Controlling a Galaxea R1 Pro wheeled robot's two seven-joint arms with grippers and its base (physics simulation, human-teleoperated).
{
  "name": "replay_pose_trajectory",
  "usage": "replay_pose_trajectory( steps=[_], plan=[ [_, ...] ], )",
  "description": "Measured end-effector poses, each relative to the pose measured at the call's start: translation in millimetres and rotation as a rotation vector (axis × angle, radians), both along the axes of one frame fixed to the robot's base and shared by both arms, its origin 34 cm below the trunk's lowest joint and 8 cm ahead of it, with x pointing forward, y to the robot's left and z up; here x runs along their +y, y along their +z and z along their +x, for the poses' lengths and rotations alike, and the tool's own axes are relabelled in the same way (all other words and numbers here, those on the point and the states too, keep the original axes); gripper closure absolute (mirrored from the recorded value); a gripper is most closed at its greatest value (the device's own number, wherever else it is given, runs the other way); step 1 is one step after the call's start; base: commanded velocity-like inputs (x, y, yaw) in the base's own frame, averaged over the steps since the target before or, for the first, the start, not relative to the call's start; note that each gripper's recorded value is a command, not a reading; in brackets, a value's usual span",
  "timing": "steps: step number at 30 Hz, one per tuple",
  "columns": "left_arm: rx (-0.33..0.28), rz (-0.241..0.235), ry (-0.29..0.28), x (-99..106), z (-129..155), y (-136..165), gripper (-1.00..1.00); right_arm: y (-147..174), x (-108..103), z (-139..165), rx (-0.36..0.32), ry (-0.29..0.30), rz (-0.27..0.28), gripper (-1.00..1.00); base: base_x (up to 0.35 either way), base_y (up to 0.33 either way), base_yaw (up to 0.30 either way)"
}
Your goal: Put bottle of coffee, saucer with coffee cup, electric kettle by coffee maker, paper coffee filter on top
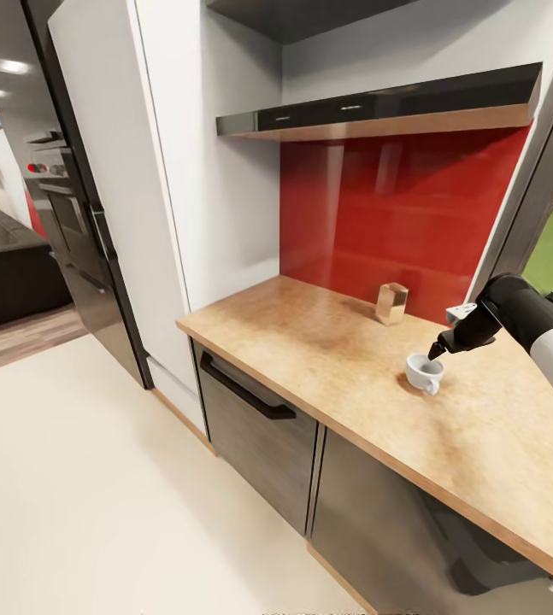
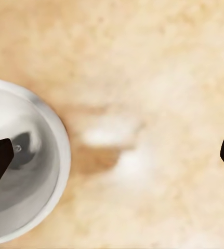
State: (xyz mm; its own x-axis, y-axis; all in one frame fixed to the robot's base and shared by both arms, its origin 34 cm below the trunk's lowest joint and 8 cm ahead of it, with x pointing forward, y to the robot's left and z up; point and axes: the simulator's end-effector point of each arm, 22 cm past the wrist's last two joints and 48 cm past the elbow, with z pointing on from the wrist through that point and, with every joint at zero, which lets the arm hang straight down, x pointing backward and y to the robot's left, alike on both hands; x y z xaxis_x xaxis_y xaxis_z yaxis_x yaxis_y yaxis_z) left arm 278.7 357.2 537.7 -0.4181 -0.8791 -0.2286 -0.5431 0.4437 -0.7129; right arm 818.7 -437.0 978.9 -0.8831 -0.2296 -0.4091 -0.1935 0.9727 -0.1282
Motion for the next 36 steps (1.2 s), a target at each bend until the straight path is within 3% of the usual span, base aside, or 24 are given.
replay_pose_trajectory(
  steps=[20,36],
  plan=[
    [0.018,0.0,0.001,0.1,-5.4,-2.5,-1.0,-14.3,0.3,1.9,0.022,0.0,0.001,-1.0,0.0,0.0,0.0],
    [0.02,0.0,0.001,0.3,-5.9,-2.7,-1.0,-18.9,10.1,-1.0,0.038,0.019,0.042,-1.0,0.0,0.0,0.0]
  ],
)
